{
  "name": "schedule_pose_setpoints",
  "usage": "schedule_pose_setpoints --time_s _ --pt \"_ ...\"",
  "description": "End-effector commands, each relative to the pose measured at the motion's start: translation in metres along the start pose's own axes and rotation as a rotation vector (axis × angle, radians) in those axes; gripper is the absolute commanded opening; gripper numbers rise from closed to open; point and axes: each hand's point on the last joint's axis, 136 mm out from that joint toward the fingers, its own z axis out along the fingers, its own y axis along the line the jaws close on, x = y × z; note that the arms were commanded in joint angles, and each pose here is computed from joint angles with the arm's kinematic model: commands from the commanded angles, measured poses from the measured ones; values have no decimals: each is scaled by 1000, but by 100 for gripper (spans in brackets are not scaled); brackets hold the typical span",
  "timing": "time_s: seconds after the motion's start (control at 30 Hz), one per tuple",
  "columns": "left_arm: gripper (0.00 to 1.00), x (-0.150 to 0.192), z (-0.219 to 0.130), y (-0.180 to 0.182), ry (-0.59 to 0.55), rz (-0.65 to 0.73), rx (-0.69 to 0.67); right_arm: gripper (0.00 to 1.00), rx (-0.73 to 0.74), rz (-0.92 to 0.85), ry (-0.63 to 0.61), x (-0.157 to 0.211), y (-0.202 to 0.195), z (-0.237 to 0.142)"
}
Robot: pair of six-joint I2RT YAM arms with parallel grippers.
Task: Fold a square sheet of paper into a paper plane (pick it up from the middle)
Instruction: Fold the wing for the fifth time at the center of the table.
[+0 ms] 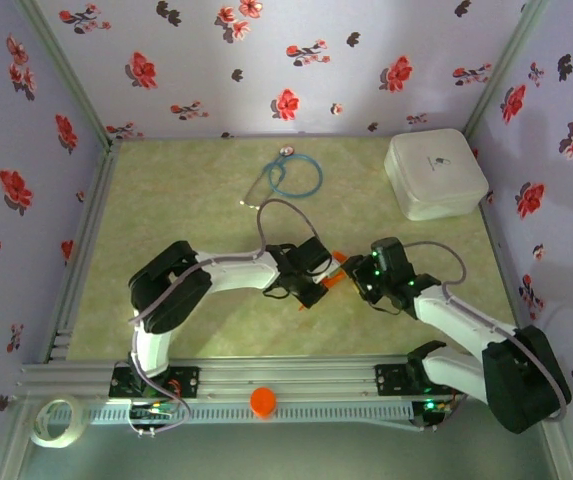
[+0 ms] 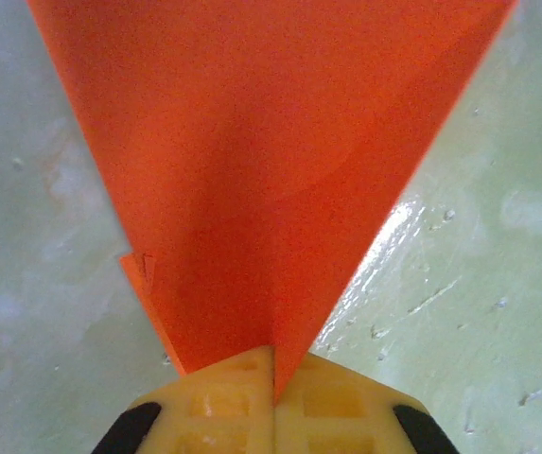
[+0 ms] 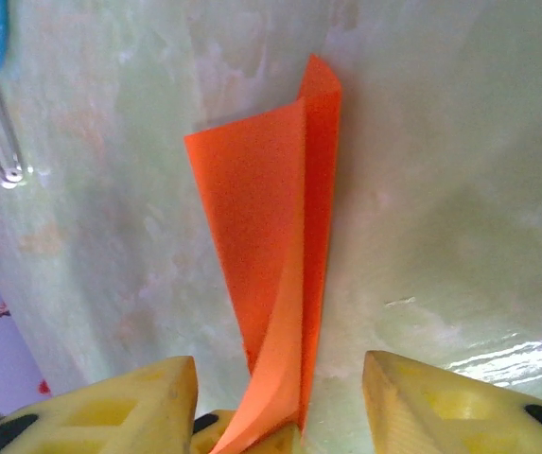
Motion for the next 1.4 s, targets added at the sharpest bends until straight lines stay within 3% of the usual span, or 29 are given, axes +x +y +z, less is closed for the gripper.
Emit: schedule_pose_setpoints --time_s 0.0,0.2,0.37,0.43,0.5,0.6,0.67,0.77,0.87,0.97,1.13,1.37 --pt "1 25 13 -6 134 -82 90 41 -5 -30 15 2 -5 5" --pt "1 27 19 -12 171 -141 184 18 -37 -61 16 3 -5 10" --pt "1 27 22 -10 180 -181 217 8 -109 -90 55 7 10 17" --pt "1 27 22 -8 181 -206 229 16 -116 -100 40 5 12 15" --pt "1 28 23 -6 178 -229 242 42 -111 -125 2 -1 14 9" --pt "1 31 22 -4 169 -245 251 54 -94 -201 -78 -13 21 -13" --pt "1 33 21 -3 161 -256 258 55 -110 -228 -104 -16 26 -25" --pt "1 32 20 -3 148 -280 288 46 -141 -218 -73 -9 25 -27" --pt "0 30 21 -2 139 -299 305 26 -214 -170 -16 3 21 -16" --pt "0 30 21 -4 140 -301 318 14 -238 -157 17 11 16 -8" --pt "0 31 22 -1 135 -334 329 4 -208 -217 52 19 17 1" --pt "0 31 23 0 137 -346 342 0 -277 -242 95 25 41 18"
